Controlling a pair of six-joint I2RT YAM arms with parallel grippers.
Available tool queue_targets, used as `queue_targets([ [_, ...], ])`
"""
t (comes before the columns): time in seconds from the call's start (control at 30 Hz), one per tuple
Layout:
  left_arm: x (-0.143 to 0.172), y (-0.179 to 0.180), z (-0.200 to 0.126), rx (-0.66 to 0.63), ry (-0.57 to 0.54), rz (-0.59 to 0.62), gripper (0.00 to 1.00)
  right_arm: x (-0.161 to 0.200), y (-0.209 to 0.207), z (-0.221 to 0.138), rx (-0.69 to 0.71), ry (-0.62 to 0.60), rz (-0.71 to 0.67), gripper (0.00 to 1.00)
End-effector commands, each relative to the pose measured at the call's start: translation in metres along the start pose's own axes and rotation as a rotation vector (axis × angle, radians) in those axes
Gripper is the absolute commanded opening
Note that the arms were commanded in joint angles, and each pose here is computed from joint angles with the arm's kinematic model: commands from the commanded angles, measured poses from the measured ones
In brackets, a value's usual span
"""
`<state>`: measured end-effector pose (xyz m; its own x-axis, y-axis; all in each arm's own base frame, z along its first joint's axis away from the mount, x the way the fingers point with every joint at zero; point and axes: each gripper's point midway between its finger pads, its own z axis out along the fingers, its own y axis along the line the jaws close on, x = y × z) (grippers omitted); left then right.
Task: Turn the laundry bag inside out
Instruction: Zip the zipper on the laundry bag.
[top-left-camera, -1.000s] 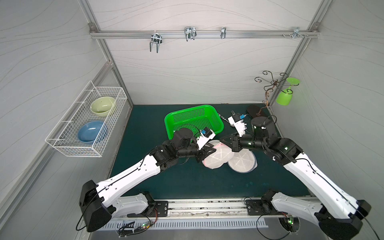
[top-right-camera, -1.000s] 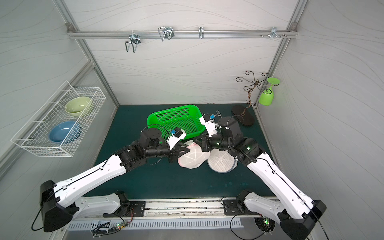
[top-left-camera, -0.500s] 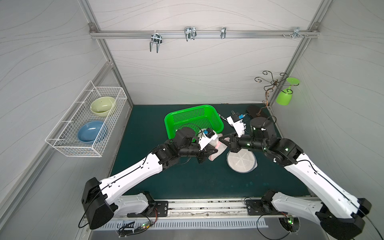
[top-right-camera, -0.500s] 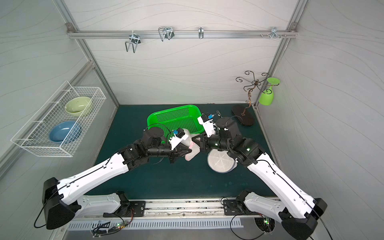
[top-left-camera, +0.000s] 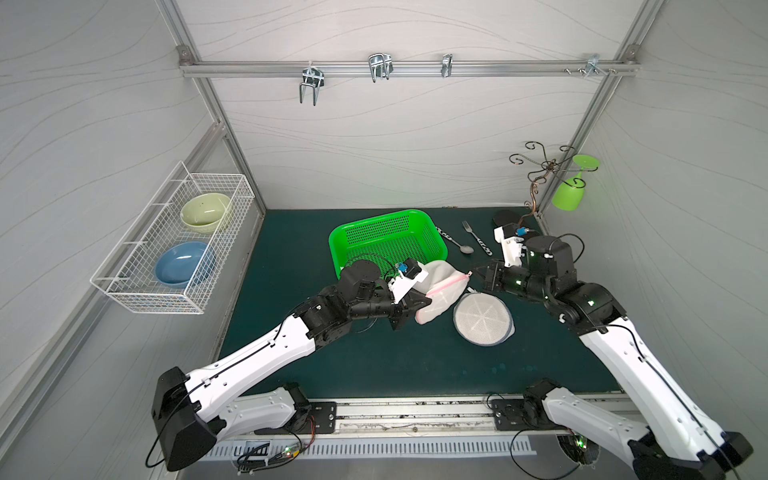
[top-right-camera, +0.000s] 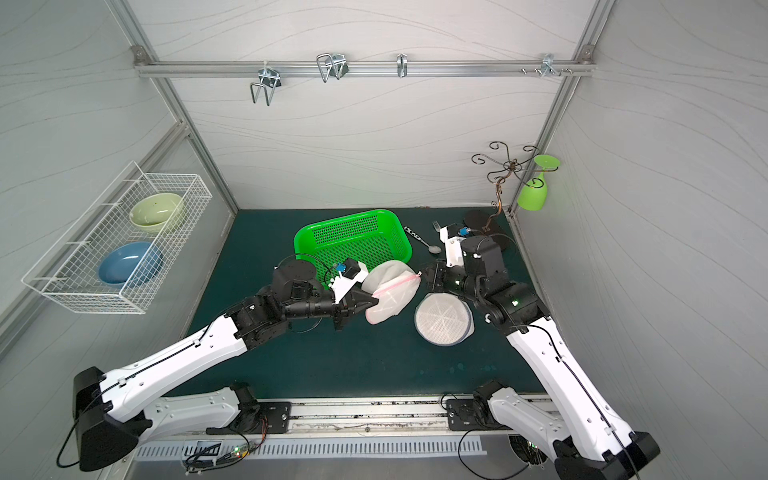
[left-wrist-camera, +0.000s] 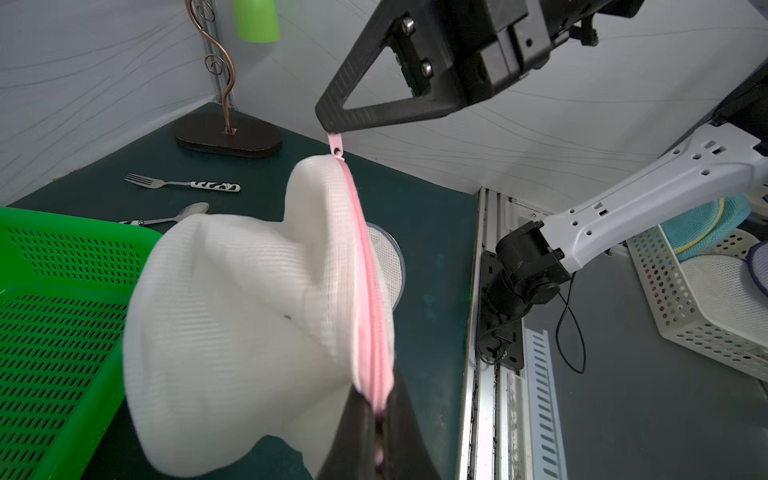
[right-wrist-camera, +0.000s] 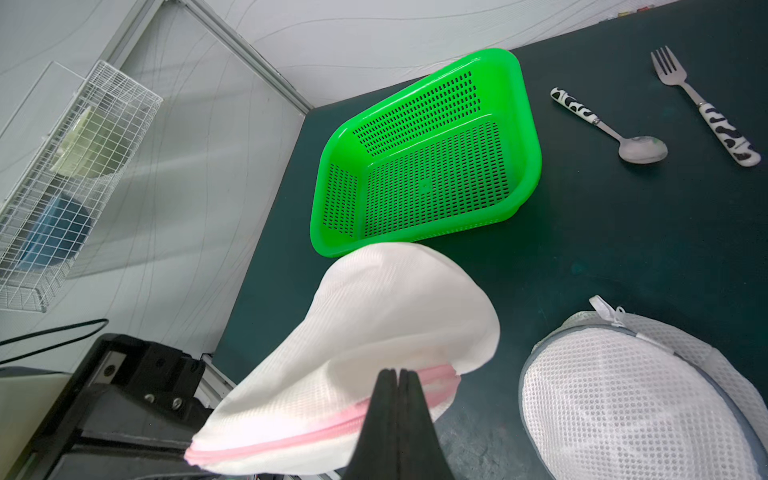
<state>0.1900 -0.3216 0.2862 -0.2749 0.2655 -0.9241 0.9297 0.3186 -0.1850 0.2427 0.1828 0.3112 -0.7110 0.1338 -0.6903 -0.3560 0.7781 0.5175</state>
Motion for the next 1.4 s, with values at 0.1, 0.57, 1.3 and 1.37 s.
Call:
queue_targets([
  [0.1,-0.020,0.003,-0.005,-0.037,-0.060,0.020,0.26,-0.005,0.013,-0.004,-0.069,-0.010,-0.011,0.00],
  [0.57,-0.028,0.009,0.005,-0.052,-0.006,0.056,0.60,0.019,0.066,0.004,-0.238,0.094,-0.227,0.00],
  [1.3,-0.040,0.002,0.005,-0.072,0.035,0.128,0.75,0.019,0.050,0.006,-0.096,0.101,-0.379,0.00],
  [1.37,-0.044,0.001,0.009,-0.057,0.018,0.110,0.74,0.022,0.059,0.007,-0.136,0.109,-0.386,0.00],
])
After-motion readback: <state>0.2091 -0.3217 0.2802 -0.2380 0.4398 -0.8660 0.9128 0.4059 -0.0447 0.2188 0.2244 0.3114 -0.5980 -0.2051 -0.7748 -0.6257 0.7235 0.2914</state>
